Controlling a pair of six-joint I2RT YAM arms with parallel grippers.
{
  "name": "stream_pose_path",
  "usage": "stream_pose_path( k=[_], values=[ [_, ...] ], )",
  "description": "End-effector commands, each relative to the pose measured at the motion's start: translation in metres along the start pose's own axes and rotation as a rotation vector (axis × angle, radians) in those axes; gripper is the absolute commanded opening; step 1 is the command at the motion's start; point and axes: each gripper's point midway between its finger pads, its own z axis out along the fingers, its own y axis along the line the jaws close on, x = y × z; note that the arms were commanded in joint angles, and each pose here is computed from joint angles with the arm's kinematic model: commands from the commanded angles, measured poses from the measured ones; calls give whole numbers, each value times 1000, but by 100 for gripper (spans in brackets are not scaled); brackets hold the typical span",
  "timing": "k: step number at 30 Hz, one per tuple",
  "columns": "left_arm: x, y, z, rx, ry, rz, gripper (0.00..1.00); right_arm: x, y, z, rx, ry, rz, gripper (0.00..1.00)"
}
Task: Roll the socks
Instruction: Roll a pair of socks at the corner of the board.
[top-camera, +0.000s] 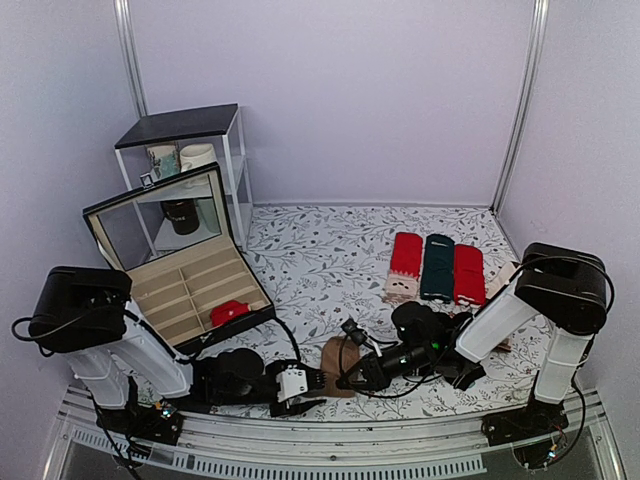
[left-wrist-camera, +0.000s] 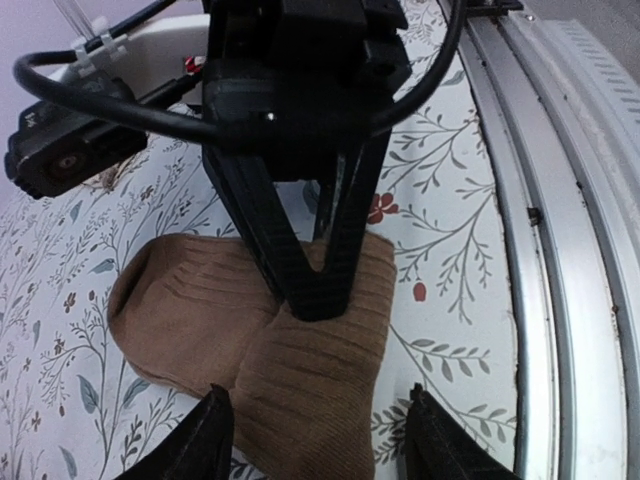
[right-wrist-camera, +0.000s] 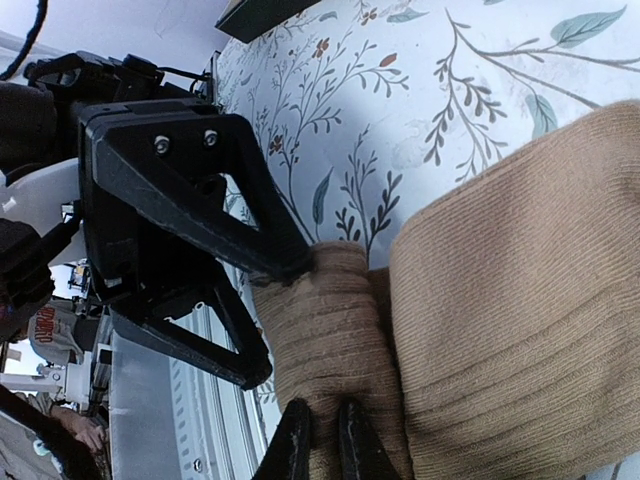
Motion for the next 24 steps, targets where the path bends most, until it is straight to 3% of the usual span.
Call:
stream_pose_path(
  k=[1,9,11,15,17,19,21,24],
  values=[
    [10,-9,7,52,39,-16,58,98,-59,-12,224,275,236,9],
    [26,-13,20,65,107,-27,56,100,-58,-13,219,282,238,9],
    [30,-17,23,85,135,-40,48,99,-57,-14,218,279,236,9],
    [41,-22,24,122,198,-89,22,98,-56,-14,216,275,235,9],
    [46,-24,23,130,220,-112,15,96,-55,-14,213,271,230,9],
    [51,-26,22,131,244,-141,0,92,-52,-14,206,261,221,9],
    [56,-29,20,145,274,-168,0,84,-48,-15,200,239,201,13],
    [61,-35,14,176,320,-234,0,64,-43,-21,230,176,134,28]
  ],
)
